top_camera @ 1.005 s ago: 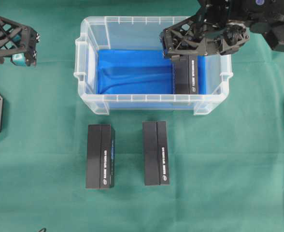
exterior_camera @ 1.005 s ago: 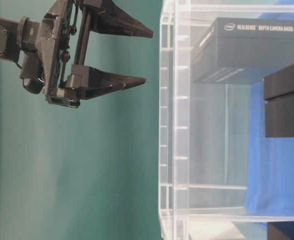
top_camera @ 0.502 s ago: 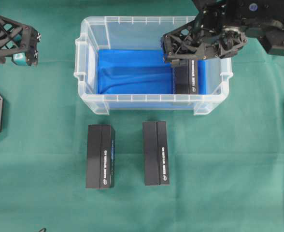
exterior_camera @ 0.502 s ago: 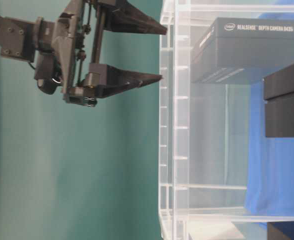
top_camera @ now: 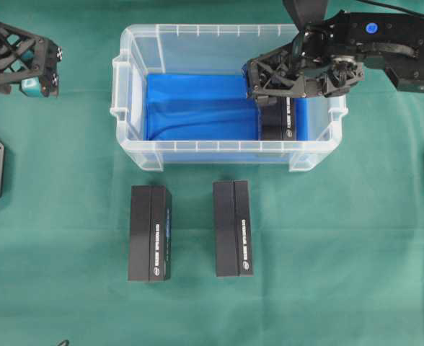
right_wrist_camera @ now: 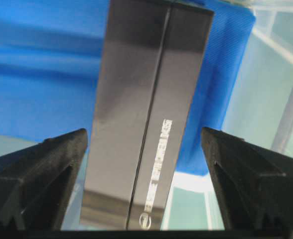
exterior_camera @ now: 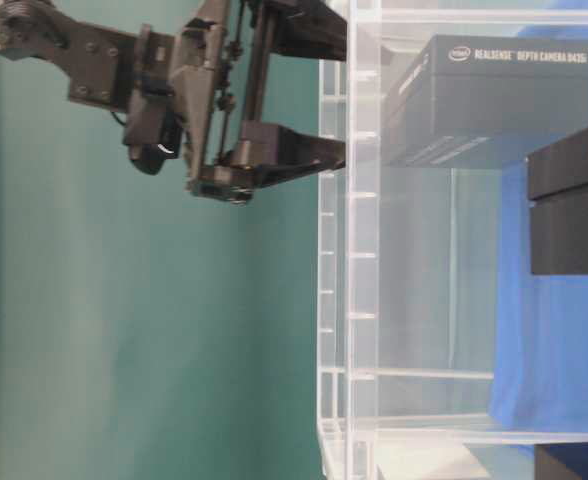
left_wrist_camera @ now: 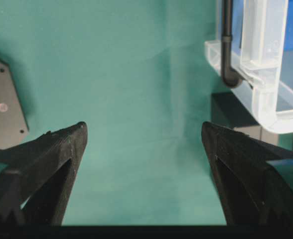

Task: Take out the box from the case.
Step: 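Lower the right gripper around the right box and close on it, then lift the right box up out of the bin with the right gripper, then carry the box forward and lower it onto the table right of the middle box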

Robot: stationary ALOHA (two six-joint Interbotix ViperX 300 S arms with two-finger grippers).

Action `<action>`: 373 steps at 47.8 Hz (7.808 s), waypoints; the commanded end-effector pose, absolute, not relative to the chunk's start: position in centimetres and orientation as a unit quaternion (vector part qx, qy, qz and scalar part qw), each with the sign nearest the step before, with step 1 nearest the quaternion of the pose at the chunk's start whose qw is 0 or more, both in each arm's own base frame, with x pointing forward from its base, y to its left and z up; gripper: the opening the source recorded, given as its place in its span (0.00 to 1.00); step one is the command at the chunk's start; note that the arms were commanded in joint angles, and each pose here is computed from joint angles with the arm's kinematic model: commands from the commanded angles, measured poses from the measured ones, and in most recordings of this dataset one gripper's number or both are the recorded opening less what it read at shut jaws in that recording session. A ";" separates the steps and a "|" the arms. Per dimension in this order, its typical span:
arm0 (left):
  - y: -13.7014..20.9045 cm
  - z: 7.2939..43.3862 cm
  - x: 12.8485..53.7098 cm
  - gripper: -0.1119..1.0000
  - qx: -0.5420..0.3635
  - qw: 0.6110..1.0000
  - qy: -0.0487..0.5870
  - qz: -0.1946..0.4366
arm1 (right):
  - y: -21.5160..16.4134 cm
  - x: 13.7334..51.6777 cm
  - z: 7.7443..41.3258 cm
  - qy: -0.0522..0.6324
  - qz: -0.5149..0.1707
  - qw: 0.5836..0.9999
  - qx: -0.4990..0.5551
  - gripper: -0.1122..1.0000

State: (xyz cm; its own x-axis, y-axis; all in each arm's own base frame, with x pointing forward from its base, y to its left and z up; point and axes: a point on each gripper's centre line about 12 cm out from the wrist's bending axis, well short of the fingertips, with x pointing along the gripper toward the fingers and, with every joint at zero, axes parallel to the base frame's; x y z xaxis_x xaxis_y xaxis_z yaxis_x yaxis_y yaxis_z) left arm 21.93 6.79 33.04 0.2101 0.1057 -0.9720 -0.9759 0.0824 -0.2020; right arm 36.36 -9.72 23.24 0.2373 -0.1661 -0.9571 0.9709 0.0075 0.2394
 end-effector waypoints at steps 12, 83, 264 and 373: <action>6.9 34.0 22.2 0.93 -0.508 0.603 0.419 0.449 | -10.2 37.2 21.5 0.382 -0.475 0.598 0.521 0.92; 6.6 34.0 22.4 0.93 -0.505 0.610 0.421 0.442 | -9.9 37.1 23.1 0.392 -0.504 0.556 0.533 0.68; 5.9 34.0 22.5 0.93 -0.503 0.612 0.426 0.436 | 1.9 33.8 40.0 0.418 -0.459 0.606 0.498 0.68; 5.1 33.8 22.8 0.93 -0.501 0.620 0.427 0.426 | 10.9 34.6 20.5 0.404 -0.492 0.527 0.563 0.68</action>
